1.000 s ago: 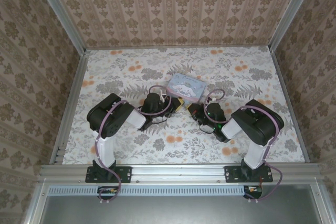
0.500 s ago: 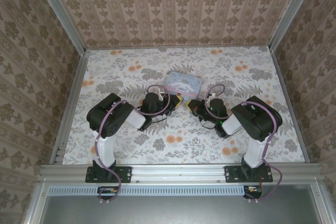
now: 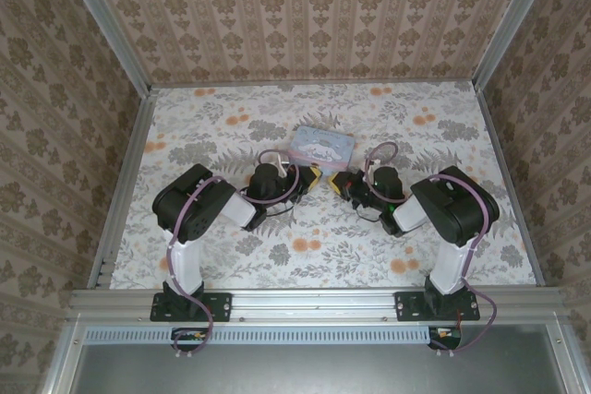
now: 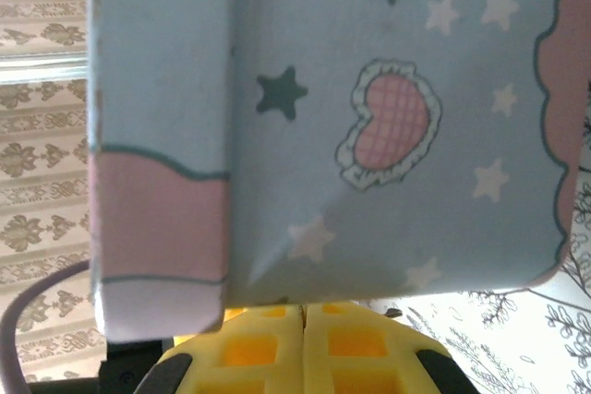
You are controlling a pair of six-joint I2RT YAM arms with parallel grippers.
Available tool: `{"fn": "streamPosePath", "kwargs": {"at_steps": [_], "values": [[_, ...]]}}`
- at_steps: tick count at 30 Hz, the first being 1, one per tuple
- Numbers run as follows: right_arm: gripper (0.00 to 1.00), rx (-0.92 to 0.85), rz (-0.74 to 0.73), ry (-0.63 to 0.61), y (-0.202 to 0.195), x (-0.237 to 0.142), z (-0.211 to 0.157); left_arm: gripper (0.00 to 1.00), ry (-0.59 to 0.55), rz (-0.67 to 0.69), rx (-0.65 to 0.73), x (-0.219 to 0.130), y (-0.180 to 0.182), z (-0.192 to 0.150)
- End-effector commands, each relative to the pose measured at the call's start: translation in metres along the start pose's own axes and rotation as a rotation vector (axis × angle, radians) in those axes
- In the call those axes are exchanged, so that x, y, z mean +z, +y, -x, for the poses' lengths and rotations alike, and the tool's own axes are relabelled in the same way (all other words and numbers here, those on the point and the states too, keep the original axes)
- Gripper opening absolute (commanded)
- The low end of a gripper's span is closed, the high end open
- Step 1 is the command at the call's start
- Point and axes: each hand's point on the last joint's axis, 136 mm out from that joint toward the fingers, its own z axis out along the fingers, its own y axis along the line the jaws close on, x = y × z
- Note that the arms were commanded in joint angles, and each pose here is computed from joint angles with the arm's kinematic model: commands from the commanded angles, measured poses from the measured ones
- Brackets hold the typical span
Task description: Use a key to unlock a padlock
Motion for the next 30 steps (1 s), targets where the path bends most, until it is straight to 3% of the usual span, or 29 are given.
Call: {"fn": "streamPosePath", "kwargs": {"at_steps": [1, 9, 21, 30], "values": [[0.0, 0.015, 0.146, -0.005, 0.042, 0.01, 0.014, 0.0, 0.185, -0.074, 0.056, -0.001, -0.016, -0.044], [0.0, 0.062, 0.146, 0.031, 0.042, 0.016, 0.009, 0.0, 0.177, -0.071, 0.052, 0.0, -0.014, -0.043], [0.0, 0.048, 0.159, 0.051, 0.052, 0.018, -0.028, 0.0, 0.154, -0.066, 0.041, 0.005, -0.011, -0.038], [0.0, 0.021, 0.175, 0.007, 0.063, 0.016, -0.019, 0.0, 0.153, -0.061, 0.047, 0.004, -0.01, -0.038]]}}
